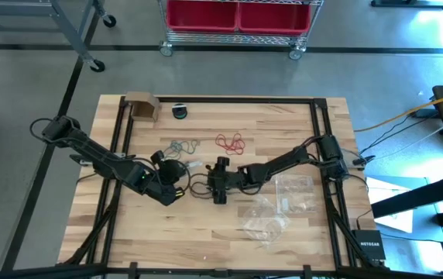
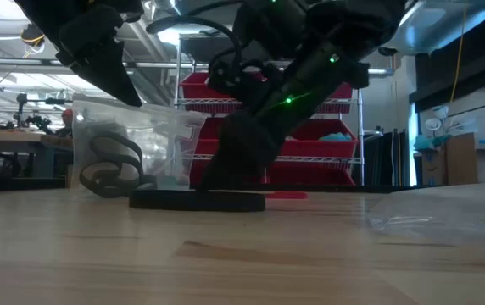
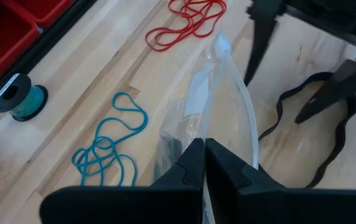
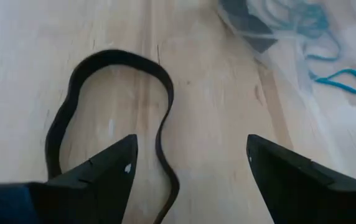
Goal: Sort rubber bands
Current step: Put the black rubber band into the transparent zip bag
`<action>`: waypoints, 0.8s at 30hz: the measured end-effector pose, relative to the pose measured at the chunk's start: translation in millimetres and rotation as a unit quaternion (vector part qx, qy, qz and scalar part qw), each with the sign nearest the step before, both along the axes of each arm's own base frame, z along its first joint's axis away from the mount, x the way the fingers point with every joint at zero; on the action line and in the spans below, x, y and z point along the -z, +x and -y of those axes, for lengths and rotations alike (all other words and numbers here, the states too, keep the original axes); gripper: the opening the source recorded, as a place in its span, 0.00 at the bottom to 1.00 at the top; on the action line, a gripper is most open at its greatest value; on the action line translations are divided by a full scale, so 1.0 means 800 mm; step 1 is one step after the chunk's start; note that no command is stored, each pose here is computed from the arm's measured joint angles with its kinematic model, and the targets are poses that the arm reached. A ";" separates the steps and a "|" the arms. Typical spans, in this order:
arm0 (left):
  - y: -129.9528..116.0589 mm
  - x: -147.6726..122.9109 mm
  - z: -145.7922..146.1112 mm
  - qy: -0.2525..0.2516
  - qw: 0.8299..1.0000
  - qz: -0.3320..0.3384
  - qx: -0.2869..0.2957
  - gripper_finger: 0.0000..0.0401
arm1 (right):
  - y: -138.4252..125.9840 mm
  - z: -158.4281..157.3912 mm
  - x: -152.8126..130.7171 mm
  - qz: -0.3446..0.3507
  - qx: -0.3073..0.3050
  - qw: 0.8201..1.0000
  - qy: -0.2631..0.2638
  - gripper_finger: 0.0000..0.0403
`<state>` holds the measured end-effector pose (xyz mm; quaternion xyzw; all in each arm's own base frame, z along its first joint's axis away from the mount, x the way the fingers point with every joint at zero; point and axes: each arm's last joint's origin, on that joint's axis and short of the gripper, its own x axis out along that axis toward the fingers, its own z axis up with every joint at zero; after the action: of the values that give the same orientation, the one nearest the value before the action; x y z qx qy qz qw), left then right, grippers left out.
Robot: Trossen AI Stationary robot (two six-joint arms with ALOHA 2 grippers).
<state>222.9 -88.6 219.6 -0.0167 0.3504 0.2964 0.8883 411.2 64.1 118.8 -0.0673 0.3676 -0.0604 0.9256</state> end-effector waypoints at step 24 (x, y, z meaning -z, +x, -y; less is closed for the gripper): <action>0.000 0.000 0.000 0.008 1.000 -0.008 0.009 0.00 | 0.005 0.029 0.012 -0.028 -0.069 0.986 0.152 0.72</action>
<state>222.7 -88.7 219.5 -0.0044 0.3552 0.2910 0.8883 415.1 40.6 109.6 0.0471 0.3924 0.0618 0.9165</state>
